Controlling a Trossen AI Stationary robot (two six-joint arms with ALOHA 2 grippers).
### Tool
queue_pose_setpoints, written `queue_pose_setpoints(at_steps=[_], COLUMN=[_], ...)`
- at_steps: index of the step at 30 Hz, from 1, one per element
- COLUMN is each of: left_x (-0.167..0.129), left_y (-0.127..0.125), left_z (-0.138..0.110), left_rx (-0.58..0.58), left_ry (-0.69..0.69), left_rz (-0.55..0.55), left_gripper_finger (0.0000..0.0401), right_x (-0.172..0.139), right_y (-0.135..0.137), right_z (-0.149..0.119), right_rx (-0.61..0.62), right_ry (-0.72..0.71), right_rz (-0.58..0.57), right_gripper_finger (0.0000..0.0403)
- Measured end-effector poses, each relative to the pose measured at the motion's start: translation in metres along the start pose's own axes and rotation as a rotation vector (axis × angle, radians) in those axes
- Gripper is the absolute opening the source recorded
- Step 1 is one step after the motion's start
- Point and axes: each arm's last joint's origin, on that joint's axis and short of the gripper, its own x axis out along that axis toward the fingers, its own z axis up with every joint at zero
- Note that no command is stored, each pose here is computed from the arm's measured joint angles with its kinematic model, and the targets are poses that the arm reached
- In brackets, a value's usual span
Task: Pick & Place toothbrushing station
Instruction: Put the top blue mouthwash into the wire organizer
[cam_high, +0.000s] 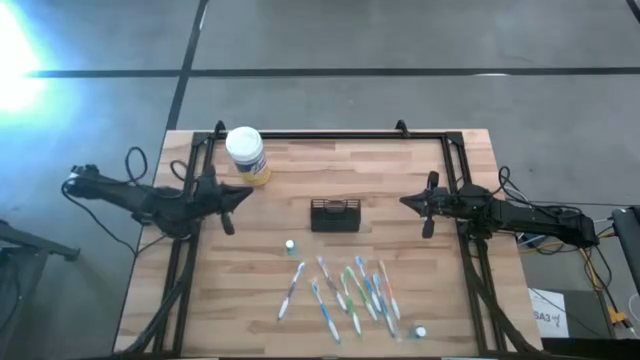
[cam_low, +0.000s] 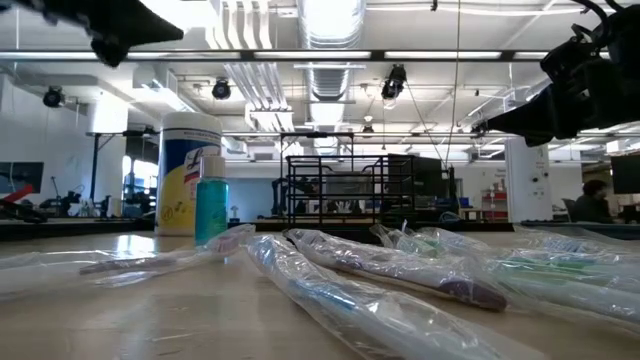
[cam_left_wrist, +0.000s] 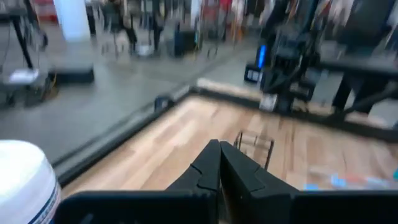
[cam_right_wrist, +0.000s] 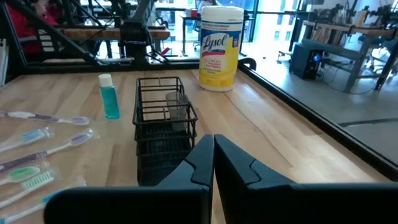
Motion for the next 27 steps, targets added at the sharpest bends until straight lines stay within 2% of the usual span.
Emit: queue_pose_setpoints(at_steps=[3, 7, 11, 14, 17, 22, 27], left_x=[0.006, 0.022, 0.045, 0.058, 0.072, 0.09, 0.11], left_y=[-0.012, -0.033, -0.058, -0.074, -0.088, -0.109, -0.13], left_z=[0.024, 0.05, 0.063, 0.077, 0.08, 0.085, 0.077], left_rx=[0.02, 0.126, 0.192, 0.149, 0.127, 0.081, 0.089], left_ry=[0.127, 0.248, 0.366, 0.406, 0.481, 0.634, 0.8], left_rz=[0.038, 0.084, 0.096, 0.118, 0.176, 0.22, 0.185], left_gripper_finger=[0.0009, 0.0004, 0.0006, 0.0009, 0.0016, 0.0056, 0.013], right_x=[0.0, 0.0, 0.0, 0.0, 0.0, 0.0, 0.0], right_y=[0.0, 0.0, 0.0, 0.0, 0.0, 0.0, 0.0], right_z=[0.0, 0.0, 0.0, 0.0, 0.0, 0.002, 0.008], right_rx=[0.027, 0.048, 0.048, 0.027, 0.002, 0.006, 0.01], right_ry=[0.0, 0.001, 0.002, 0.004, 0.002, -0.022, -0.083], right_rz=[0.003, 0.004, 0.004, 0.004, 0.003, 0.001, 0.0], right_gripper_finger=[0.0008, 0.0008, 0.0008, 0.0008, 0.0008, 0.0008, 0.0008])
